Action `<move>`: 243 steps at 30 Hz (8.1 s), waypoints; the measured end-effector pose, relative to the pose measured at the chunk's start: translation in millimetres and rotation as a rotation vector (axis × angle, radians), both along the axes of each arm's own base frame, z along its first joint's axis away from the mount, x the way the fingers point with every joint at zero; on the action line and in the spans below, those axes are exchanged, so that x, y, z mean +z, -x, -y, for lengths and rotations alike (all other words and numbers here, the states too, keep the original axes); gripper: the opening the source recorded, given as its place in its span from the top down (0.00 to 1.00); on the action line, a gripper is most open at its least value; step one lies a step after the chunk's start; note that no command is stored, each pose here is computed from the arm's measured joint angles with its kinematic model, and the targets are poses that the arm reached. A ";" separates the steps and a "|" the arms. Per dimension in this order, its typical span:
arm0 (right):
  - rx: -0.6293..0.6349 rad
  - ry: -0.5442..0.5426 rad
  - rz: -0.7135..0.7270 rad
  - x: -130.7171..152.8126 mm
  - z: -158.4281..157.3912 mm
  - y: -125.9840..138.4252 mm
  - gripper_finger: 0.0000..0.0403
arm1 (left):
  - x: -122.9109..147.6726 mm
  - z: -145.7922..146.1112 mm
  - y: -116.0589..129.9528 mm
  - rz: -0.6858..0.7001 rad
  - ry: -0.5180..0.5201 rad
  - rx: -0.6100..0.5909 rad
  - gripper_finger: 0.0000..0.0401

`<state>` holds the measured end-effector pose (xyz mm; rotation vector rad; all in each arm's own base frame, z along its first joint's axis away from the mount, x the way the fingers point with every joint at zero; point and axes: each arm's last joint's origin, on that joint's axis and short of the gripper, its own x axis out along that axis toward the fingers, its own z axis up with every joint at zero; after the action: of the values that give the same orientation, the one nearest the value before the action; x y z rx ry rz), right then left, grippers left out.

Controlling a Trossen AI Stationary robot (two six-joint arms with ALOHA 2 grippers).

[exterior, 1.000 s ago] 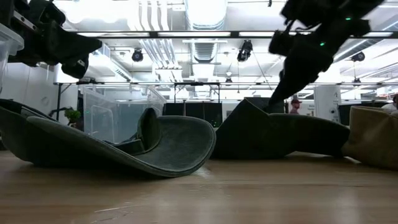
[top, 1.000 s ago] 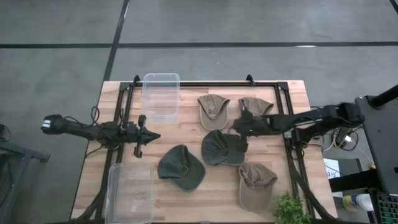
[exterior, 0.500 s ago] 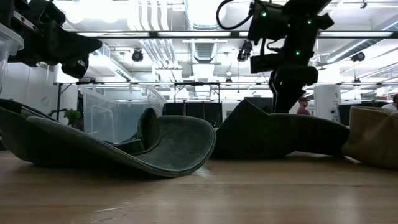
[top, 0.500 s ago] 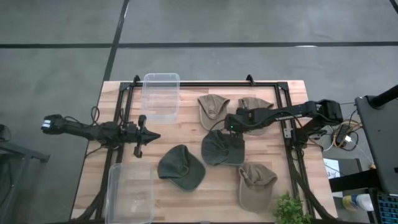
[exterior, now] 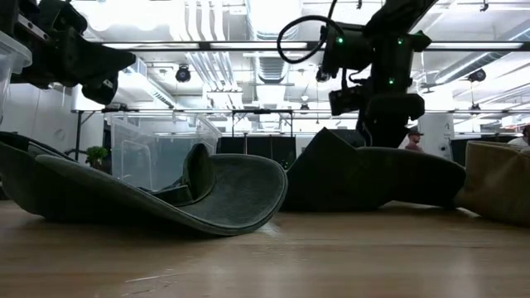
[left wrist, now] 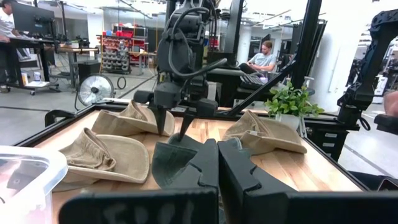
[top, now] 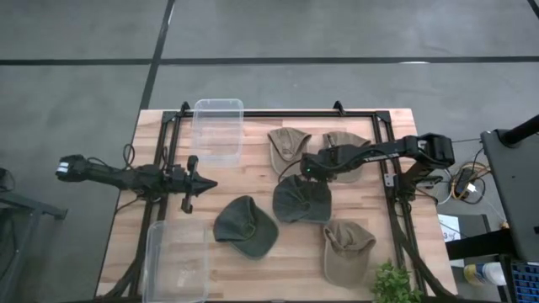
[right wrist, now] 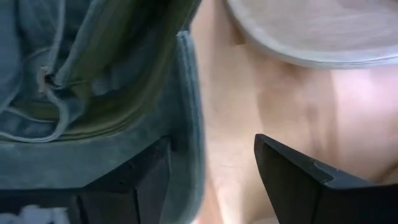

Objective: Pick & Place hat
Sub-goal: Put the right blue cap into the top transparent bin

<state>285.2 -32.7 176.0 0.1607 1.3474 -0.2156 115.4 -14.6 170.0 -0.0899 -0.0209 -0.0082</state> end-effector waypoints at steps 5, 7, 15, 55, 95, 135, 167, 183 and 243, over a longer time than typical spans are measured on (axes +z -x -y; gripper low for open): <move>-0.014 -0.079 -0.001 -2.0 -2.3 -0.7 0.53 | -0.2 0.0 0.0 -0.002 0.000 0.000 1.00; -0.021 -0.093 0.000 -1.9 -2.7 -0.6 0.61 | -0.2 0.0 0.0 -0.002 0.000 0.000 1.00; 0.009 -0.103 0.022 3.5 -3.1 -2.2 0.95 | -0.3 0.0 0.0 -0.003 -0.001 0.000 1.00; -0.363 0.371 0.729 209.6 -27.0 71.7 0.97 | -0.7 0.0 0.0 -0.007 -0.001 0.000 1.00; -0.281 0.572 1.102 188.1 -59.0 -53.4 0.97 | 19.0 -9.6 2.2 0.220 0.236 0.309 1.00; -0.317 0.648 1.110 172.1 -46.0 -103.0 0.97 | 61.2 -5.2 -35.5 0.159 0.109 0.411 0.67; -0.282 0.510 1.097 157.8 -48.5 -104.8 0.97 | 67.7 -6.8 -34.7 0.186 0.074 0.468 0.86; -0.210 0.542 0.995 149.4 -49.0 -102.9 0.85 | 69.4 -8.0 -33.1 0.152 0.048 0.514 0.98; -0.024 0.434 0.655 114.1 -126.5 -66.2 0.44 | 109.1 -121.5 -14.7 -0.625 0.676 0.897 0.97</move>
<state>351.4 93.7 290.0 -0.1146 0.6267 -0.4284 130.1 106.9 279.1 -0.7487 0.5653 0.9278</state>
